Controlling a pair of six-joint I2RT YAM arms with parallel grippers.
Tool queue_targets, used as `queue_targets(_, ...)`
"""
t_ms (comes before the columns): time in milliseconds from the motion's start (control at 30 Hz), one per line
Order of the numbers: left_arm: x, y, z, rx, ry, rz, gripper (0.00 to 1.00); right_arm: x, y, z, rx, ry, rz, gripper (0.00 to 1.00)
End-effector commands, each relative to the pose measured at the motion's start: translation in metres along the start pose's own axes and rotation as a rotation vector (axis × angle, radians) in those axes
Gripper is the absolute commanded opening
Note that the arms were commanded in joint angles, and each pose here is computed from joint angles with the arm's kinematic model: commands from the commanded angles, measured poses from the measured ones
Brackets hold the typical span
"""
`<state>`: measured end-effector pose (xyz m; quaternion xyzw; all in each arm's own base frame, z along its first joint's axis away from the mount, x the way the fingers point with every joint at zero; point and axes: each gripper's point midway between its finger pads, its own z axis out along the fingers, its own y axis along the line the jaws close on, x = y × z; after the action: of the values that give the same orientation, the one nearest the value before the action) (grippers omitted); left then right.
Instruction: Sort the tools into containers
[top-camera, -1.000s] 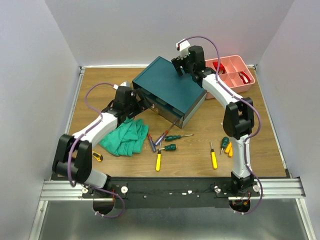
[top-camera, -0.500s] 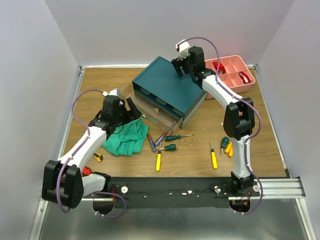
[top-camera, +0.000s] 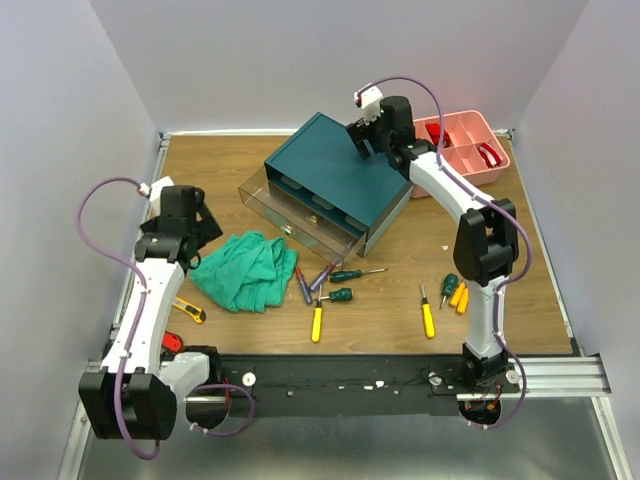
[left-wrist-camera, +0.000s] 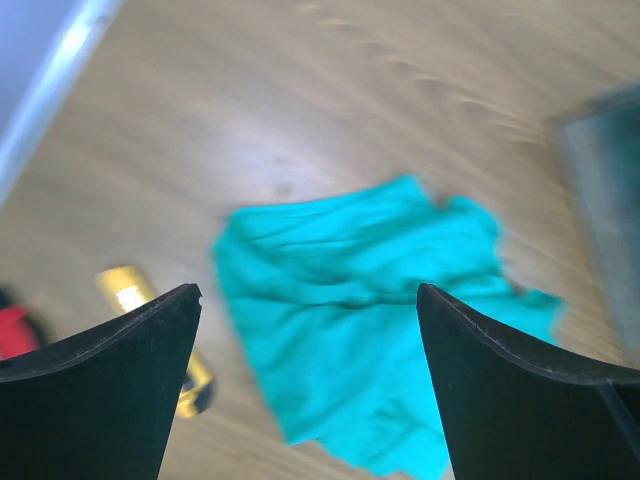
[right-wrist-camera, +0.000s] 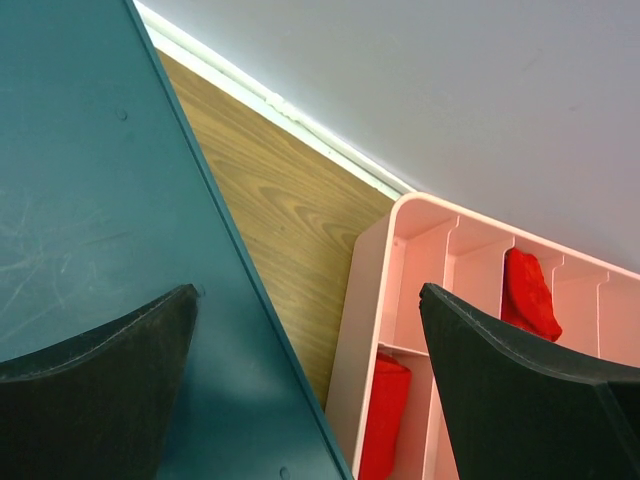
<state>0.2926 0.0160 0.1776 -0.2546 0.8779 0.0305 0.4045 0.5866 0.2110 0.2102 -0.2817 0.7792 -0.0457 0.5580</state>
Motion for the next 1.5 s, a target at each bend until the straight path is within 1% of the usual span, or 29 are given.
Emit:
queue_targets(0, 0.028, 0.067, -0.005, -0.242, 0.118, -0.038, 0.99, -0.005, -0.002, -0.020, -0.009, 0.023, -0.005, 1.00)
queue_targets(33, 0.033, 0.071, -0.003, -0.266, 0.150, -0.057, 0.99, -0.006, -0.001, -0.022, -0.013, 0.021, -0.001, 1.00)
queue_targets(67, 0.034, 0.070, -0.004, -0.256, 0.181, -0.086, 0.99, -0.009, -0.001, -0.024, -0.016, 0.017, 0.000, 1.00)
queue_targets(167, 0.053, 0.059, 0.000, -0.136, 0.291, -0.116, 0.99, -0.009, 0.001, -0.028, -0.029, 0.019, 0.004, 1.00)
queue_targets(267, 0.075, 0.078, 0.003, -0.246, 0.367, -0.181, 0.99, -0.006, 0.001, -0.029, -0.030, 0.023, 0.003, 1.00)
queue_targets(300, 0.078, 0.094, 0.002, -0.318, 0.375, -0.208, 0.99, -0.007, 0.001, -0.031, -0.029, 0.020, 0.002, 1.00)
queue_targets(333, 0.084, 0.099, 0.003, -0.353, 0.395, -0.218, 0.99, -0.003, 0.002, -0.031, -0.032, 0.027, -0.003, 1.00)
queue_targets(367, 0.087, 0.102, 0.003, -0.373, 0.402, -0.234, 0.99, -0.003, 0.002, -0.032, -0.032, 0.027, -0.005, 1.00)
queue_targets(433, 0.093, 0.098, 0.005, -0.343, 0.431, -0.232, 0.99, -0.002, 0.001, -0.035, -0.029, 0.028, -0.011, 1.00)
queue_targets(1000, 0.094, 0.095, 0.007, -0.315, 0.387, -0.260, 0.99, -0.002, 0.003, -0.035, -0.037, 0.030, -0.001, 1.00)
queue_targets(1067, 0.095, 0.097, 0.006, -0.326, 0.393, -0.260, 0.99, -0.001, 0.003, -0.035, -0.036, 0.032, -0.003, 1.00)
queue_targets(1133, 0.096, 0.105, 0.005, -0.378, 0.405, -0.261, 0.99, -0.002, 0.002, -0.036, -0.035, 0.029, -0.002, 1.00)
queue_targets(1167, 0.097, 0.107, 0.005, -0.394, 0.414, -0.264, 0.98, -0.001, 0.002, -0.036, -0.034, 0.031, -0.002, 1.00)
queue_targets(1200, 0.098, 0.111, 0.003, -0.417, 0.427, -0.273, 0.94, -0.001, 0.002, -0.036, -0.035, 0.031, -0.004, 1.00)
queue_targets(1233, 0.099, 0.119, 0.003, -0.466, 0.437, -0.284, 0.93, -0.002, 0.001, -0.037, -0.033, 0.030, -0.007, 1.00)
queue_targets(1267, 0.099, 0.122, 0.003, -0.480, 0.444, -0.286, 0.91, -0.003, 0.000, -0.038, -0.030, 0.030, -0.008, 1.00)
queue_targets(1300, 0.100, 0.123, 0.004, -0.487, 0.453, -0.284, 0.87, -0.003, 0.000, -0.040, -0.034, 0.031, -0.009, 1.00)
queue_targets(1467, 0.097, 0.125, 0.002, -0.498, 0.481, -0.268, 0.86, -0.004, 0.002, -0.045, -0.055, 0.039, -0.015, 1.00)
